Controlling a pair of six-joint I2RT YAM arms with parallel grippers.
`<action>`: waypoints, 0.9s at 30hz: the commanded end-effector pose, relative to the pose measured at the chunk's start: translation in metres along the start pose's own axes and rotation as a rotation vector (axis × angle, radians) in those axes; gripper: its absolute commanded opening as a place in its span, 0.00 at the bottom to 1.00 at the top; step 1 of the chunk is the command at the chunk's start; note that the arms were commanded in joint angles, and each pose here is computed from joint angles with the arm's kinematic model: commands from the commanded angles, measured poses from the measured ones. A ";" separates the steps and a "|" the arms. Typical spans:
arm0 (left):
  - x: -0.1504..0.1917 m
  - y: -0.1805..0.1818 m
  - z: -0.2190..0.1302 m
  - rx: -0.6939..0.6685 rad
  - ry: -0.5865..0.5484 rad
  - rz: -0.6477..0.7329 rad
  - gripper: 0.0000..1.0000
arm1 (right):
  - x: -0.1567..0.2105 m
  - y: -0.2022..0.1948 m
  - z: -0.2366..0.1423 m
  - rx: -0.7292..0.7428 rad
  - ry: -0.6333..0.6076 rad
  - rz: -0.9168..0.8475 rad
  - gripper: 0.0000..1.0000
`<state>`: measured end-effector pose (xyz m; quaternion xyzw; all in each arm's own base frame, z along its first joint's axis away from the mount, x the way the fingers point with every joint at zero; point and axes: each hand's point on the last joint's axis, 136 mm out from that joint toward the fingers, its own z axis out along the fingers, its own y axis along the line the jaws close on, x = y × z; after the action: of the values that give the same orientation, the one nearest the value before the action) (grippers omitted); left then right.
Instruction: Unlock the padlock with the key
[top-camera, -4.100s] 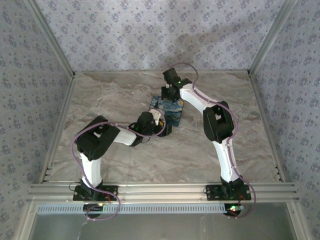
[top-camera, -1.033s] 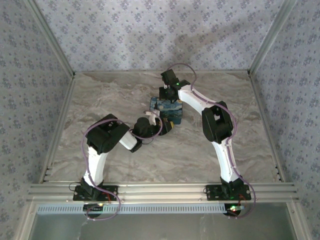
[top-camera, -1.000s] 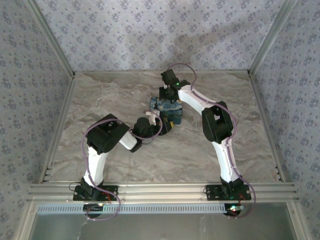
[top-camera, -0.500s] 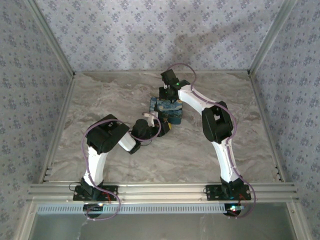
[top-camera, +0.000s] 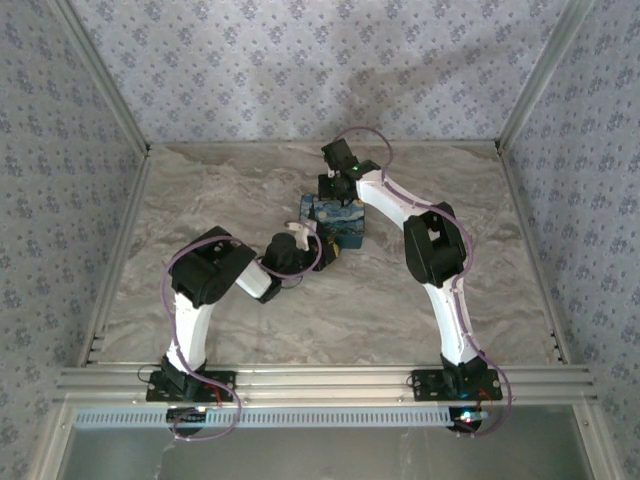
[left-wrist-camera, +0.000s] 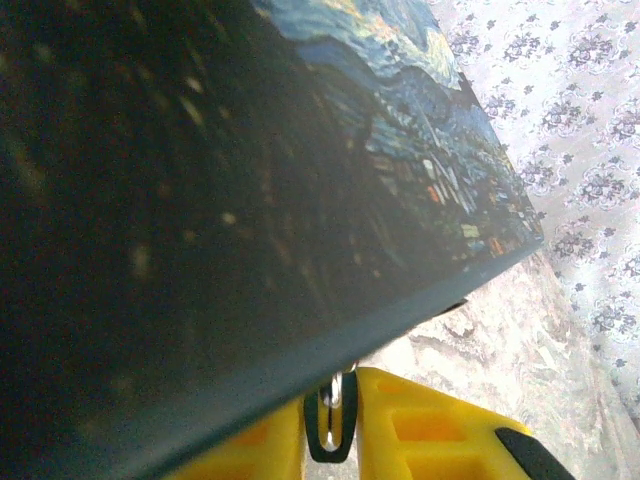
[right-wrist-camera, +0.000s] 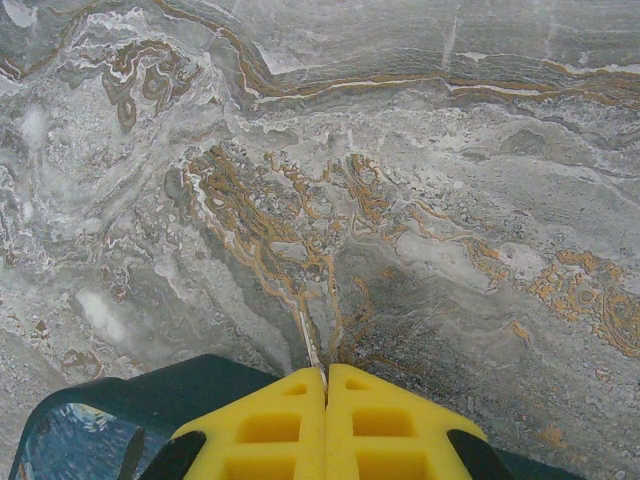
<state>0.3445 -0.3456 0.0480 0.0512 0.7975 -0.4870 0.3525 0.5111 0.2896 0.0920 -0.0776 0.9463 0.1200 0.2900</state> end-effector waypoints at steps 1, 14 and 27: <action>0.005 0.011 -0.002 -0.038 0.056 -0.037 0.23 | 0.075 -0.006 0.021 0.038 0.236 -0.016 0.00; 0.017 0.007 0.010 -0.032 0.088 -0.053 0.53 | 0.078 -0.008 0.024 0.044 0.239 -0.017 0.00; 0.037 0.017 0.010 -0.089 0.162 -0.092 0.46 | 0.080 -0.008 0.026 0.044 0.242 -0.016 0.00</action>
<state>0.3419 -0.3614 0.0551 0.0554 0.8008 -0.5020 0.3218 0.5154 0.2904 0.0921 -0.0761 0.9426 0.1208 0.3018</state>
